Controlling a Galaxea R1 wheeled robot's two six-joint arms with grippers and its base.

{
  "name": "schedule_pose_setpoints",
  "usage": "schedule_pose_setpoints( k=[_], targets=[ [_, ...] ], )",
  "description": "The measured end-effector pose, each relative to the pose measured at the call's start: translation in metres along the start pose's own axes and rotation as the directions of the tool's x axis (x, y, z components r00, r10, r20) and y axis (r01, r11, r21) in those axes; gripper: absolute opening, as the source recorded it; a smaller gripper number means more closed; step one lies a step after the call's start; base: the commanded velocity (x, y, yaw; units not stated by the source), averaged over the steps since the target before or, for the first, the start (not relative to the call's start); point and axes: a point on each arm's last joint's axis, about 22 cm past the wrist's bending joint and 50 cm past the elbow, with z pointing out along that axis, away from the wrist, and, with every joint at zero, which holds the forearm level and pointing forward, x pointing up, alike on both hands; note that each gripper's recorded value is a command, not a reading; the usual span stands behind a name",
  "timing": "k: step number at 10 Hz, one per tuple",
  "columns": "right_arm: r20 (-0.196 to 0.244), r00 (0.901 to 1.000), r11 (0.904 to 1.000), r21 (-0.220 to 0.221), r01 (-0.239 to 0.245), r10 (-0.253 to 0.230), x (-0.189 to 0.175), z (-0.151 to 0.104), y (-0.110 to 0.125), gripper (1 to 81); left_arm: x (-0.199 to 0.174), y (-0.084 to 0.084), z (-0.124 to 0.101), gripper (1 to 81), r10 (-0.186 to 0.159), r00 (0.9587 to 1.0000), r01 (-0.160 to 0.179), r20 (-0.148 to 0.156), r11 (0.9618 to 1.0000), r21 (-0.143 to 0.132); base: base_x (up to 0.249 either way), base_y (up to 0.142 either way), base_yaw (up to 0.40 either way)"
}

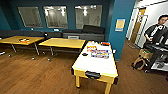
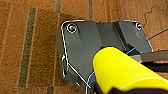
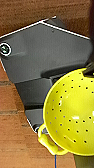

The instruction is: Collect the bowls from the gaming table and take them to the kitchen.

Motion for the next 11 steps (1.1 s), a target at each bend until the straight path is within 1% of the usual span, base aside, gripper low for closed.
schedule_pose_setpoints(
  k=[1,2,3,4,5,6,7,8,9,10,11],
  targets=[
    [0.002,1.0000,0.9999,-0.014,0.005,-0.005,-0.004,0.003,0.000,1.0,0.000,0.001,0.000,1.0,0.000,1.0000,0.000,0.000,1.0000,-0.001,0.000,0.000,0.000],
    [0.002,0.9999,0.9984,-0.056,0.013,-0.012,-0.007,0.003,0.016,1.0,0.000,0.001,0.001,1.0,0.000,1.0000,0.000,-0.001,1.0000,-0.002,0.000,0.000,0.000],
    [0.002,0.9998,0.9943,-0.105,0.021,-0.021,-0.007,-0.002,0.040,1.0,0.000,0.001,0.001,1.0,-0.001,1.0000,0.001,-0.001,1.0000,-0.002,0.000,0.000,-0.104],
    [-0.006,0.9995,0.9881,-0.151,0.031,-0.032,0.000,-0.008,0.063,1.0,0.000,0.003,0.001,1.0,-0.001,1.0000,0.001,-0.001,1.0000,-0.004,0.000,0.000,-0.164],
    [-0.015,0.9992,0.9855,-0.166,0.035,-0.038,0.006,-0.009,0.069,1.0,0.000,0.005,0.003,1.0,-0.002,1.0000,0.002,-0.002,1.0000,-0.008,0.000,0.000,-0.276],
    [-0.018,0.9991,0.9871,-0.157,0.034,-0.037,0.008,-0.006,0.062,1.0,0.000,0.005,0.002,1.0,-0.002,1.0000,0.002,-0.001,1.0000,-0.008,0.000,0.000,-0.341],
    [-0.015,0.9994,0.9910,-0.130,0.030,-0.032,0.005,0.000,0.045,1.0,-0.004,0.005,0.002,1.0,-0.003,1.0000,0.003,0.003,1.0000,-0.008,0.000,0.000,-0.378],
    [-0.012,0.9995,0.9934,-0.112,0.027,-0.028,0.003,0.004,0.033,1.0,-0.008,0.008,0.002,1.0,-0.006,0.9999,0.006,0.008,0.9999,-0.010,0.000,0.000,-0.382],
    [-0.022,0.9993,0.9933,-0.112,0.029,-0.031,0.011,0.005,0.033,1.0,-0.016,0.012,0.002,1.0,-0.010,0.9998,0.011,0.019,0.9998,-0.014,0.000,0.000,-0.384],
    [-0.013,0.9995,0.9928,-0.117,0.028,-0.030,0.005,0.003,0.036,1.0,-0.003,0.006,0.003,1.0,-0.003,1.0000,0.003,0.003,1.0000,-0.007,0.000,0.000,-0.385],
    [-0.006,0.9996,0.9925,-0.119,0.028,-0.029,0.001,0.002,0.039,1.0,0.003,0.008,0.005,1.0,-0.001,1.0000,0.001,-0.007,0.9999,-0.011,0.000,0.000,-0.388]
  ],
)
